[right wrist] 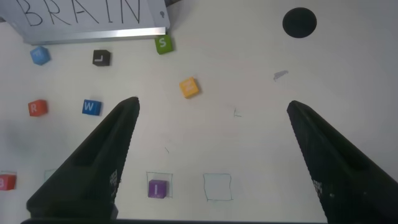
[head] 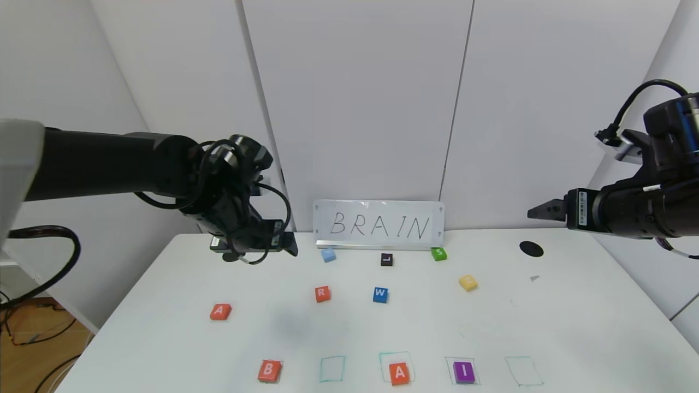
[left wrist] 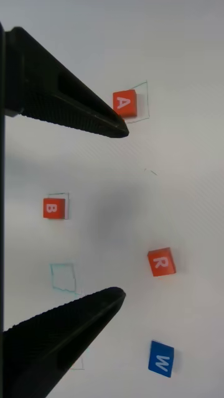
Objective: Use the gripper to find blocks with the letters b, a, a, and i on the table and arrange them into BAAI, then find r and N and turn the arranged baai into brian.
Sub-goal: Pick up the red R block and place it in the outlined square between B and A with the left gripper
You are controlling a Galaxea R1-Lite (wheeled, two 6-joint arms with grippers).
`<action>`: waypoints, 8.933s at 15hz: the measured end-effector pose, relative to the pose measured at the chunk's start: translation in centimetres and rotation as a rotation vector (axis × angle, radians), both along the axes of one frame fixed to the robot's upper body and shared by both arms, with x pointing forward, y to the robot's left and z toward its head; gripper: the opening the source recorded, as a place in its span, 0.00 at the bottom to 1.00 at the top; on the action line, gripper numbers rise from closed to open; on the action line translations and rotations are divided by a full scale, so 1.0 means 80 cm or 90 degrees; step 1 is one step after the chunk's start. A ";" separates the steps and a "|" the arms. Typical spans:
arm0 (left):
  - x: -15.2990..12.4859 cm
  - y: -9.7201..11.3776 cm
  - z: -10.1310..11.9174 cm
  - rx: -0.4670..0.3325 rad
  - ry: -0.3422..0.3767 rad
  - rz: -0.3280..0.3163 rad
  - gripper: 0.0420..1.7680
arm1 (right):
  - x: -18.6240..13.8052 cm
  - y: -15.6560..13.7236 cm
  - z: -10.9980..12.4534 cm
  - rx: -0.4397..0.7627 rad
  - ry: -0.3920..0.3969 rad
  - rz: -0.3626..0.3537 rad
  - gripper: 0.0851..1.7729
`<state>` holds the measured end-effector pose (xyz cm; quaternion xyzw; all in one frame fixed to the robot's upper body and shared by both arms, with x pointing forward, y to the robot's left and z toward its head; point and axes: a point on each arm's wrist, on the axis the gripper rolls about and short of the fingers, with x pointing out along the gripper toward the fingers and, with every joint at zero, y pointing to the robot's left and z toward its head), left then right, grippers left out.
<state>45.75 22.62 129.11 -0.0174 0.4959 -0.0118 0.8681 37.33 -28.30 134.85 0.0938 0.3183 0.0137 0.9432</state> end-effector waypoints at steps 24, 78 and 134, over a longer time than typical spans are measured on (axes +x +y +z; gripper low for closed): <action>0.075 -0.088 -0.157 -0.011 0.130 0.094 0.97 | 0.006 0.000 -0.007 -0.005 0.011 -0.004 0.96; -0.002 -0.108 -0.121 0.042 0.115 0.051 0.27 | 0.004 0.001 -0.005 -0.004 0.009 -0.002 0.96; -0.123 -0.153 -0.196 0.031 0.097 -0.029 0.62 | 0.004 0.001 -0.007 -0.005 0.012 -0.003 0.96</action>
